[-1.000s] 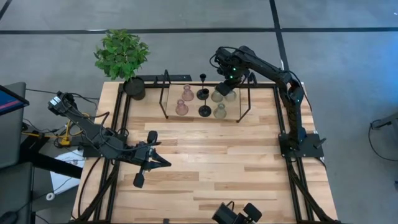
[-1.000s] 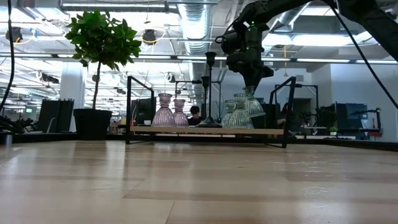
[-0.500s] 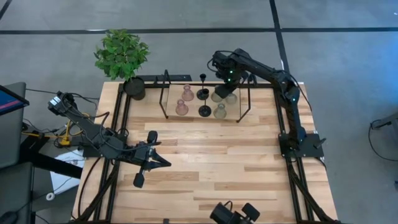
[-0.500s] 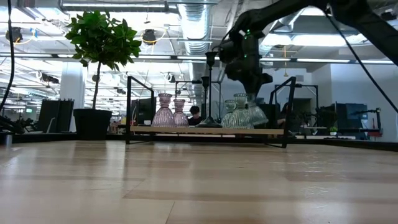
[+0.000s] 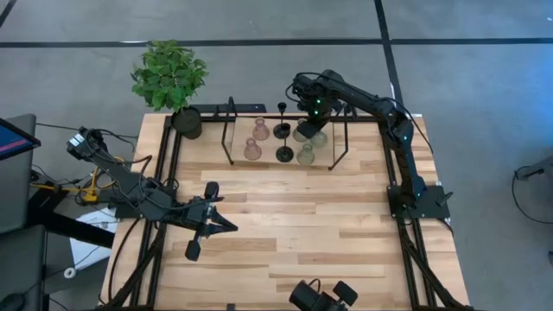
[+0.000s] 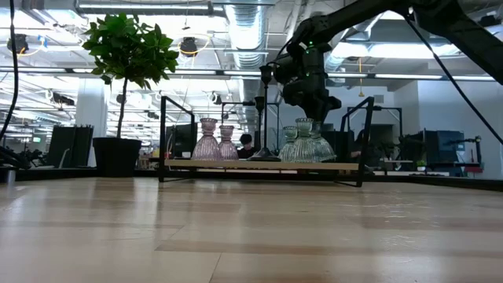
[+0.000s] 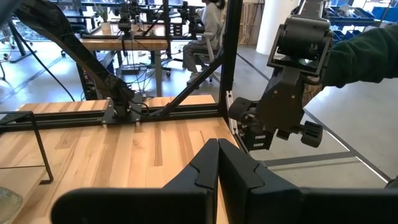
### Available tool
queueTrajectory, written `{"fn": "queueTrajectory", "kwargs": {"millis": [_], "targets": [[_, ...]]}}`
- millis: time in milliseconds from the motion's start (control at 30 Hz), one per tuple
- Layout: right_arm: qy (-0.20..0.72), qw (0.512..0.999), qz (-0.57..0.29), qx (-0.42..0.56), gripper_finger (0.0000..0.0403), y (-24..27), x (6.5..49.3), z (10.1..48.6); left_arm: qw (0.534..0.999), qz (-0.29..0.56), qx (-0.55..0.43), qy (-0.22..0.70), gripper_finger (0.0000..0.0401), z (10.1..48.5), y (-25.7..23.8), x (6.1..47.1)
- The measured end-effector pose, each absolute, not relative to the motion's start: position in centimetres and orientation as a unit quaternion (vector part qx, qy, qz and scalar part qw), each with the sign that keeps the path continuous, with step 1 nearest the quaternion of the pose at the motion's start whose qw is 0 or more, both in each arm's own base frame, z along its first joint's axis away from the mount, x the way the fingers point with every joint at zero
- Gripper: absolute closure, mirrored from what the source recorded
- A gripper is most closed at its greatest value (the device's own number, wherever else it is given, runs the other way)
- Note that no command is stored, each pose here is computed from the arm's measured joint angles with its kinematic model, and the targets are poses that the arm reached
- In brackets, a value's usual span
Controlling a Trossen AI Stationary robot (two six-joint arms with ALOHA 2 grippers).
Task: Pick & Place candle stick holders
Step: Put the green candle holder on the shelf, then return to Home Position
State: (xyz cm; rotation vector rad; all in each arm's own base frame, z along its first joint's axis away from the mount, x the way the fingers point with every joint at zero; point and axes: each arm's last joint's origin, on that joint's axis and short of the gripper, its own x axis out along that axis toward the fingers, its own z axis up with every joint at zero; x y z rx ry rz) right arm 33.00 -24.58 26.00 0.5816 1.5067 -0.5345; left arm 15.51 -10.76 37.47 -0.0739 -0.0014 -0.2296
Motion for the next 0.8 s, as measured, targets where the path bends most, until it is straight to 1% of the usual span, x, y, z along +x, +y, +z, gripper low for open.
{"fn": "queueTrajectory", "kwargs": {"millis": [167,267,333,433,533,667,800], "targets": [[0.677,0.650,-0.247,0.242,0.0294,-24.7,32.9,25.7,0.993,-0.114,-0.037,-0.001,0.0392,37.5,-10.8,15.5],[0.685,0.646,-0.242,0.234,0.0266,-24.6,32.8,25.8,0.993,-0.115,-0.037,-0.001,0.0392,37.5,-10.8,15.5],[0.689,0.642,-0.241,0.232,0.0257,-24.5,32.7,25.9,0.993,-0.115,-0.037,-0.001,0.0392,37.5,-10.8,15.5],[0.688,0.647,-0.245,0.220,0.0255,-24.6,32.7,26.8,0.993,-0.115,-0.037,-0.001,0.0392,37.5,-10.8,15.5],[0.679,0.658,-0.246,0.212,0.0268,-24.6,32.6,28.4,0.993,-0.115,-0.037,-0.001,0.0392,37.5,-10.8,15.5],[0.641,0.695,-0.254,0.204,0.0292,-24.7,32.9,31.2,0.993,-0.115,-0.037,-0.001,0.0392,37.5,-10.8,15.5],[0.591,0.742,-0.235,0.214,0.0314,-24.1,33.2,34.1,0.993,-0.114,-0.037,-0.001,0.0392,37.5,-10.8,15.5]]}}
